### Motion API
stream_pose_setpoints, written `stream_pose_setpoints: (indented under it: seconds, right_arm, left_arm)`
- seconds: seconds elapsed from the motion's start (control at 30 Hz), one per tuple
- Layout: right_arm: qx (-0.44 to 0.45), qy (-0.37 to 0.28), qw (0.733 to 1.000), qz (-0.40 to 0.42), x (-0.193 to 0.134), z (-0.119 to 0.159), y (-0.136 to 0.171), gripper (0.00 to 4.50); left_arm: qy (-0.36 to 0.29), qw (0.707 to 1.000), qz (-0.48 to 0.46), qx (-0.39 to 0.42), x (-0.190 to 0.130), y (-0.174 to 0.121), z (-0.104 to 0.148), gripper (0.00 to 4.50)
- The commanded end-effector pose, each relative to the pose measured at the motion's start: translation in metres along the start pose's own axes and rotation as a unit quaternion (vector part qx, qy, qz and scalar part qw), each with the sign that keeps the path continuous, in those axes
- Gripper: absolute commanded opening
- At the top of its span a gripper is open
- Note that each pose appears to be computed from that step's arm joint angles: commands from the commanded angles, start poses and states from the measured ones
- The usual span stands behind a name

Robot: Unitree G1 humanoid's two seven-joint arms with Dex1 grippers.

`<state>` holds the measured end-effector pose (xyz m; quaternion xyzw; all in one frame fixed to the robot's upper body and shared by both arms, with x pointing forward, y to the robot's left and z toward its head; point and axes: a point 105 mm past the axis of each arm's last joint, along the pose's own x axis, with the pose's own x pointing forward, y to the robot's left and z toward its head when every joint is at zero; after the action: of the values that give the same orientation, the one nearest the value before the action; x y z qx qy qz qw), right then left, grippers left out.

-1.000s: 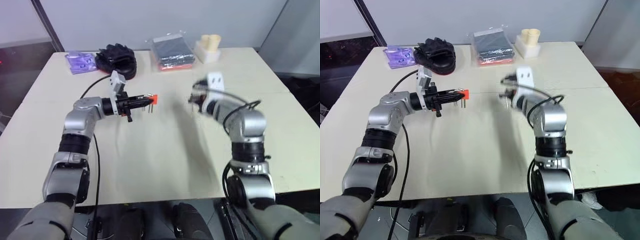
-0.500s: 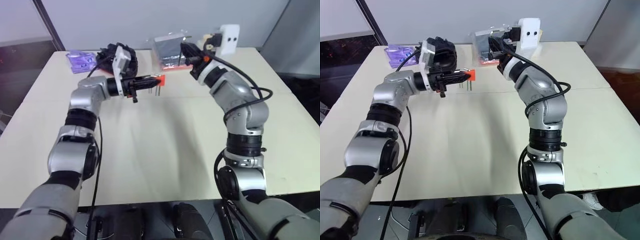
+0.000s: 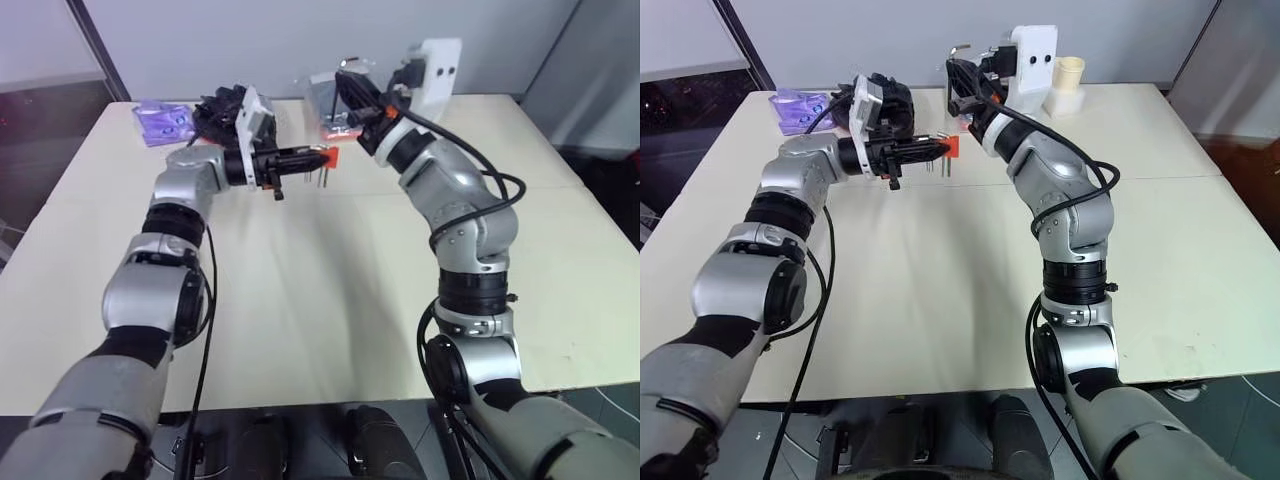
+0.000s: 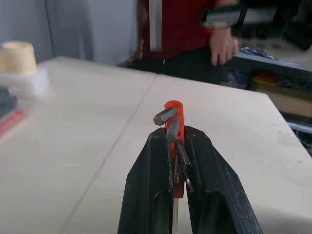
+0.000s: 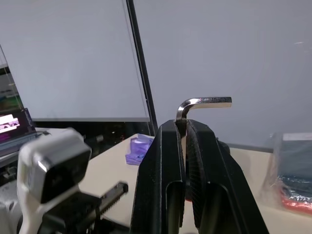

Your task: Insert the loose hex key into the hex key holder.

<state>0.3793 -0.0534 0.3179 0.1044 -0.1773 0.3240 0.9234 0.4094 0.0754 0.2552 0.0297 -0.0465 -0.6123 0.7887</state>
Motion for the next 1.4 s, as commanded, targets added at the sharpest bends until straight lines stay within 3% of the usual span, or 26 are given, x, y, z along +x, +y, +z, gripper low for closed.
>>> stream_pose_setpoints:
  seconds: [0.03,0.67,1.4]
  right_arm:
    - [-0.013,-0.033,0.999,0.017,-0.002,0.018,0.01,0.05]
    - [-0.011,-0.014,1.0,0.004,-0.007,0.001,0.002,0.05]
    - [-0.002,-0.018,1.0,0.011,-0.007,0.003,0.01,0.05]
  left_arm:
    - [-0.024,0.999,0.007,0.026,-0.002,0.003,0.022,0.0]
    - [-0.032,0.999,0.013,0.032,-0.003,0.005,0.026,0.0]
    - [-0.028,0.999,0.02,0.036,0.0,0.006,0.021,0.0]
